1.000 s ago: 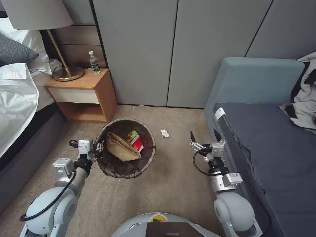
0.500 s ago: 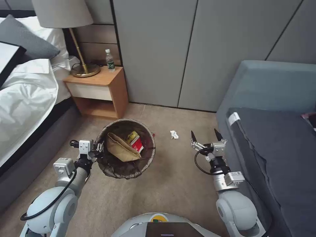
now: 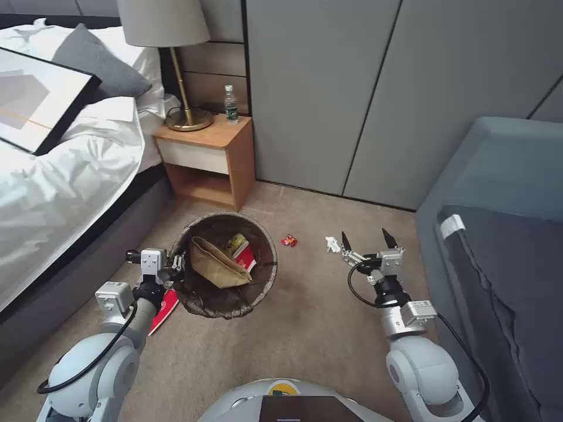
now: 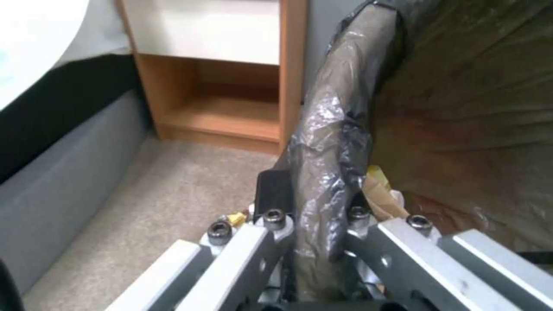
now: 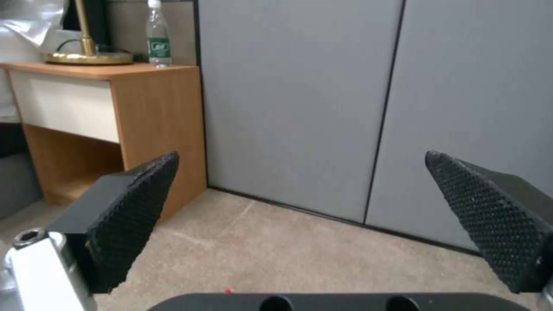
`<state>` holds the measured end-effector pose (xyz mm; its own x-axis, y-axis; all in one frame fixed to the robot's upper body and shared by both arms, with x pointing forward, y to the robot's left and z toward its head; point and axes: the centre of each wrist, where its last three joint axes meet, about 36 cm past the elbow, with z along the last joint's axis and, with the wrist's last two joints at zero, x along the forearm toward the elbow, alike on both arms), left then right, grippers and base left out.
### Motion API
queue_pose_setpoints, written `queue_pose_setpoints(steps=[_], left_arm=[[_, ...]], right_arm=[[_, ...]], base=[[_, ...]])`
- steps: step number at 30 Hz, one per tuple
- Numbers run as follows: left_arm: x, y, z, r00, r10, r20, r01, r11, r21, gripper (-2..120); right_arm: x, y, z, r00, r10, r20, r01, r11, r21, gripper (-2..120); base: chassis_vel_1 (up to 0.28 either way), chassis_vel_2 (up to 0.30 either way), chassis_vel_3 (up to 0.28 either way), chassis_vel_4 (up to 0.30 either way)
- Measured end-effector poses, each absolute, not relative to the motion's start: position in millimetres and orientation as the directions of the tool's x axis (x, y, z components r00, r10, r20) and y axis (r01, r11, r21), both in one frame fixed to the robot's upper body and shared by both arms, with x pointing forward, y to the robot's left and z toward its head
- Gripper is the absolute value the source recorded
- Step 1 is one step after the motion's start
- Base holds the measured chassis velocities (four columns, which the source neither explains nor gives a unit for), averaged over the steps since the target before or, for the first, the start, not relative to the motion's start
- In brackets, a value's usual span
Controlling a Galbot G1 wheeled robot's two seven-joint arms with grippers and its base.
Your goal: Pick up the trash bin, then pick up the garbage from the floor and place it into the trash bin.
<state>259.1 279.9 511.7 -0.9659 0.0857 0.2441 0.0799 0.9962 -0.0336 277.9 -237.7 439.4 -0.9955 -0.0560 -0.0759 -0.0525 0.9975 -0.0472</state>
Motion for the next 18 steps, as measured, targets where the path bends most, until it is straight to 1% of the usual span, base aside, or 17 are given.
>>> queue_pose_setpoints(steps=[4, 15, 18], left_arm=[[258.4, 279.4, 511.4, -0.966, 0.088, 0.243, 0.082, 0.996, -0.033, 2], [256.8, 278.9, 511.9, -0.967, 0.088, 0.241, 0.082, 0.996, -0.032, 2], [256.4, 278.9, 512.3, -0.967, 0.088, 0.24, 0.083, 0.996, -0.032, 2]], right_arm=[[280.9, -241.0, 441.4, -0.997, -0.036, -0.066, -0.034, 0.999, -0.042, 100], [281.9, -241.5, 442.6, -0.998, -0.036, -0.059, -0.035, 0.999, -0.027, 100], [281.4, -241.1, 443.5, -0.998, -0.038, -0.059, -0.036, 0.999, -0.027, 100]], base=[[0.0, 0.0, 0.0, 0.0], [0.0, 0.0, 0.0, 0.0], [-0.079, 0.074, 0.069, -0.075]])
